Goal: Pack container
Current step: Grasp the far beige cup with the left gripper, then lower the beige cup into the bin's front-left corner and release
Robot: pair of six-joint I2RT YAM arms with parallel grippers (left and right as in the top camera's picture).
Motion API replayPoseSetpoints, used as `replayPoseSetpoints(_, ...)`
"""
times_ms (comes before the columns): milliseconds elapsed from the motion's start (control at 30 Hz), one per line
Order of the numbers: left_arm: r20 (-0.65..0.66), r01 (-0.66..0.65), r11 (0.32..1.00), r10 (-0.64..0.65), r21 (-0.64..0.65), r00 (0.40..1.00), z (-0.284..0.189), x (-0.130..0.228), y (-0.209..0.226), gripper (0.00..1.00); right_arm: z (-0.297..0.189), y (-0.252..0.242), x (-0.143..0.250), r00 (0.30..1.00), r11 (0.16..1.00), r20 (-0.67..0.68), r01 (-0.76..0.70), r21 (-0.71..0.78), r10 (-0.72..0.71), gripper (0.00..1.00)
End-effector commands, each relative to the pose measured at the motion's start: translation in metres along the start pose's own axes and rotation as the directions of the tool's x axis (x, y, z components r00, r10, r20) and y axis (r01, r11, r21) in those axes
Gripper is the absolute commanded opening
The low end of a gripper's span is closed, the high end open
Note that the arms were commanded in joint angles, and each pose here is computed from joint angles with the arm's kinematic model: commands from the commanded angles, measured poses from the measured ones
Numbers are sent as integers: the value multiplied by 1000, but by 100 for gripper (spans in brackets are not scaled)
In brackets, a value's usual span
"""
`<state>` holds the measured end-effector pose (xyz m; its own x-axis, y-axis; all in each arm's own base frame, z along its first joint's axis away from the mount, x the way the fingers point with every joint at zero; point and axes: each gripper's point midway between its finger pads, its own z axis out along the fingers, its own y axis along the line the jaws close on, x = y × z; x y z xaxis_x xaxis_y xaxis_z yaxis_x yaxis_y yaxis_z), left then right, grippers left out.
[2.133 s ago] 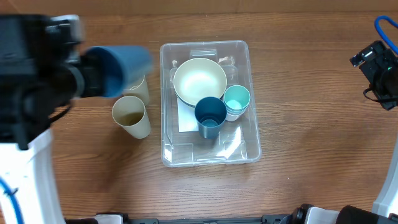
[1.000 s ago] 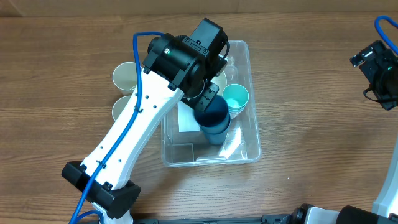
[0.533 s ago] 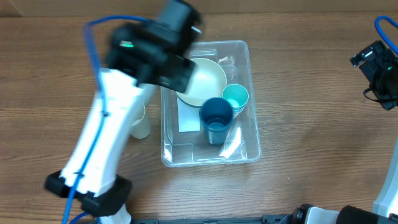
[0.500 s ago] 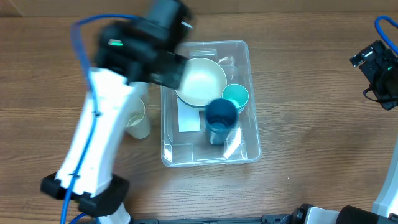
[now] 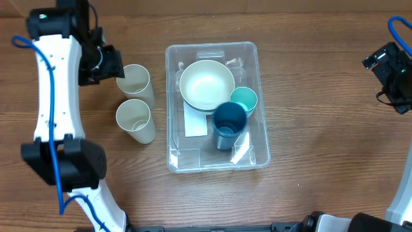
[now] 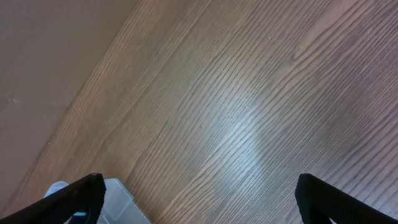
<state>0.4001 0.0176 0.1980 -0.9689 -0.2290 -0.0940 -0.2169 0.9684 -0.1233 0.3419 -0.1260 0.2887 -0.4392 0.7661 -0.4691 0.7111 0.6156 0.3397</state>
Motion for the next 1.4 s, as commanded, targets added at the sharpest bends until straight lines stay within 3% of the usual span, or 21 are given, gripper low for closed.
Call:
replayPoseSetpoints(0,-98,-35,999,37,18,995,36,1,-3,67,-4,3,-1,1000,1000,10,-4,-11,4,100)
replayPoseSetpoints(133,-142,-37,999,38,7,989,68,-7,1,61,-4,3,-1,1000,1000,10,-4,-11,4,100)
replayPoseSetpoints(233,-138,-38,999,39,8,990,84,-16,1,48,-4,3,-1,1000,1000,10,-4,-11,4,100)
replayPoseSetpoints(300,-129,-39,999,39,9,991,86,-19,0,29,-4,3,-1,1000,1000,10,-4,-11,4,100)
replayPoseSetpoints(333,-109,-40,999,41,11,993,85,-24,0,8,-4,3,-1,1000,1000,10,-4,-11,4,100)
replayPoseSetpoints(367,-94,-32,999,33,7,995,82,-27,0,4,-4,3,-1,1000,1000,10,-4,-11,4,100)
replayPoseSetpoints(500,16,38,999,-38,4,999,39,-44,11,4,-4,3,-1,1000,1000,10,-4,-11,4,100)
replayPoseSetpoints(667,277,29,999,-39,40,960,-84,-45,6,4,-4,3,-1,1000,1000,10,-4,-11,4,100)
replayPoseSetpoints(833,497,-190,974,107,120,861,-183,8,-62,4,-4,3,-1,1000,1000,10,-4,-11,4,100)
replayPoseSetpoints(933,548,-335,934,215,128,809,-208,47,-108,4,-4,3,-1,1000,1000,10,-4,-11,4,100)
replayPoseSetpoints(1100,556,-440,897,346,41,756,-213,98,-147,4,-4,3,-1,1000,1000,10,-4,-11,4,100)
replayPoseSetpoints(1367,314,-399,917,375,17,872,-140,128,-141,4,-4,3,-1,1000,1000,10,-4,-11,4,100)
